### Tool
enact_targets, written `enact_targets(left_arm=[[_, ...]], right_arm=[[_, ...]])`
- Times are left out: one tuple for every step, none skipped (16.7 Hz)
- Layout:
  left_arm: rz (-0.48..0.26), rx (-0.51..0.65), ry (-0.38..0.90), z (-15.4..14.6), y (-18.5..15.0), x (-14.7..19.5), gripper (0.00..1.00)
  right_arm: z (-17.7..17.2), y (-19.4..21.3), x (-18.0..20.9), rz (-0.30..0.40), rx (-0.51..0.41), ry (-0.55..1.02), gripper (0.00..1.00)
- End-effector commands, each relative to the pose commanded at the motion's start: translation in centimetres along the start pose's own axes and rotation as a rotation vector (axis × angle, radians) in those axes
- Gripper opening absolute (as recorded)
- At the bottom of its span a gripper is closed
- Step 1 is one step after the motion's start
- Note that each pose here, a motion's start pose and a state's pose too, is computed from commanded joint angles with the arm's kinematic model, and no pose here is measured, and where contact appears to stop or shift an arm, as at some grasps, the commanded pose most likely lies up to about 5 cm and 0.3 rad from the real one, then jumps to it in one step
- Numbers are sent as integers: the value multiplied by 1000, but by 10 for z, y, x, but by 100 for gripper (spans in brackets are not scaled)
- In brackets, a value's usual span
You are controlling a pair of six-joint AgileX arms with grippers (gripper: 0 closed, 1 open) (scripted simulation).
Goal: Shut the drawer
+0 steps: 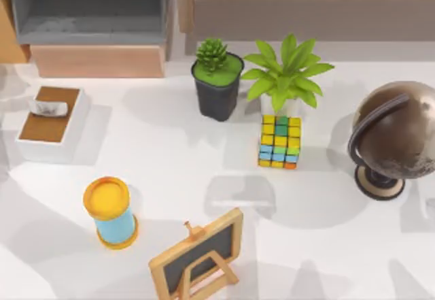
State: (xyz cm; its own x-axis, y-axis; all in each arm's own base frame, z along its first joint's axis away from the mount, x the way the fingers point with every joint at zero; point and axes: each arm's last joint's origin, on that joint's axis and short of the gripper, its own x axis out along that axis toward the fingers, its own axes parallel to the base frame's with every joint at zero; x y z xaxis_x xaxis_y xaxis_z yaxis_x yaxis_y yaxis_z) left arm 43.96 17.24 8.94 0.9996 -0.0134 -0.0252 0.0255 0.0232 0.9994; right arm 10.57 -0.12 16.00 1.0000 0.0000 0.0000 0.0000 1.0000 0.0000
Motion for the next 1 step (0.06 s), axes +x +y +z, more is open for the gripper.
enact_targets(left_arm=[[0, 0, 0, 0, 0, 0, 100]], right_arm=[[0, 0, 0, 0, 0, 0, 100]])
